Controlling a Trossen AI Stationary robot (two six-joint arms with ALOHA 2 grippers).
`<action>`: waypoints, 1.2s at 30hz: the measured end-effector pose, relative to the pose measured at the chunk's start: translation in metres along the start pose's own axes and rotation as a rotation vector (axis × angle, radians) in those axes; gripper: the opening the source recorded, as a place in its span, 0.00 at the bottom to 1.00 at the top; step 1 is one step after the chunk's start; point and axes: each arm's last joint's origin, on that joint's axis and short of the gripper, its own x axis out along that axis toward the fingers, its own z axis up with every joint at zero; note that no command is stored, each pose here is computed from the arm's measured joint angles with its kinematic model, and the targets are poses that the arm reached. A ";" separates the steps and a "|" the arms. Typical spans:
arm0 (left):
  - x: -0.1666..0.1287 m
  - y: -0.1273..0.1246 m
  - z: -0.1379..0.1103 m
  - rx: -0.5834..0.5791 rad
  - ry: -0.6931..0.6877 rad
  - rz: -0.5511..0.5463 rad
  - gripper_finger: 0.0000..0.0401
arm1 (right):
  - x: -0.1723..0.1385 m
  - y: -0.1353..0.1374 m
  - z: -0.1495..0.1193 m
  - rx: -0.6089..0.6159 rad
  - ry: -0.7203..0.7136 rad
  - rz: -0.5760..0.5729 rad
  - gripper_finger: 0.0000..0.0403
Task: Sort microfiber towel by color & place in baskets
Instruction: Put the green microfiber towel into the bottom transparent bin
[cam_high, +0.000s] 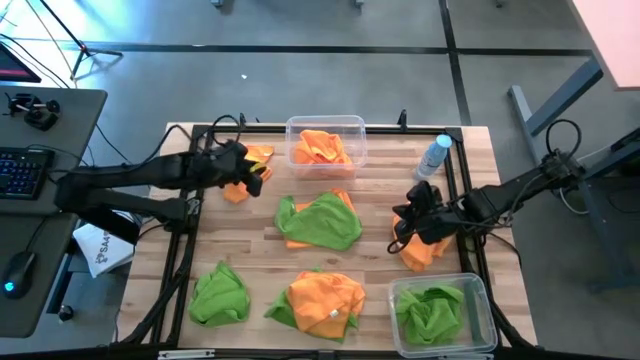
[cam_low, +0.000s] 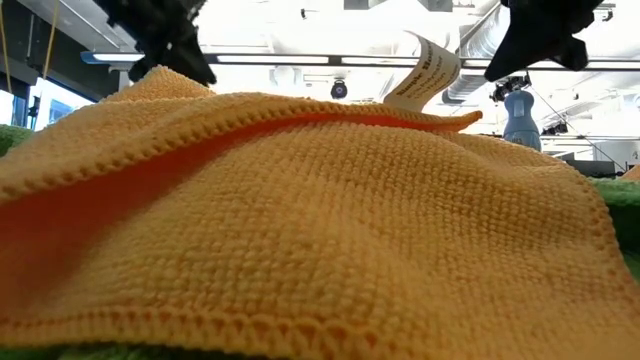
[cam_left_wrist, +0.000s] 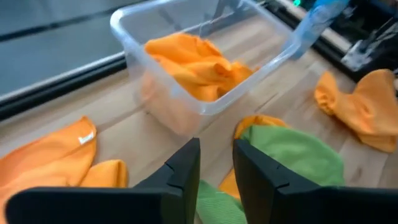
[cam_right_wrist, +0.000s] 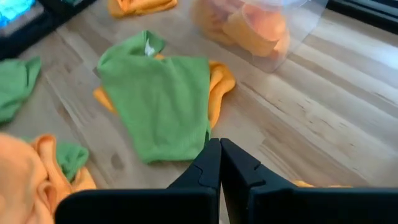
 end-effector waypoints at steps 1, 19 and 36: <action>0.004 0.000 0.000 -0.001 0.014 0.006 0.24 | 0.000 0.000 0.000 -0.010 0.011 0.004 0.00; 0.057 -0.044 -0.025 0.191 0.194 -0.177 0.27 | 0.004 -0.003 0.005 0.027 0.030 -0.005 0.00; 0.109 -0.072 -0.085 0.262 0.457 -0.140 0.26 | 0.004 -0.003 0.005 0.006 0.027 -0.007 0.00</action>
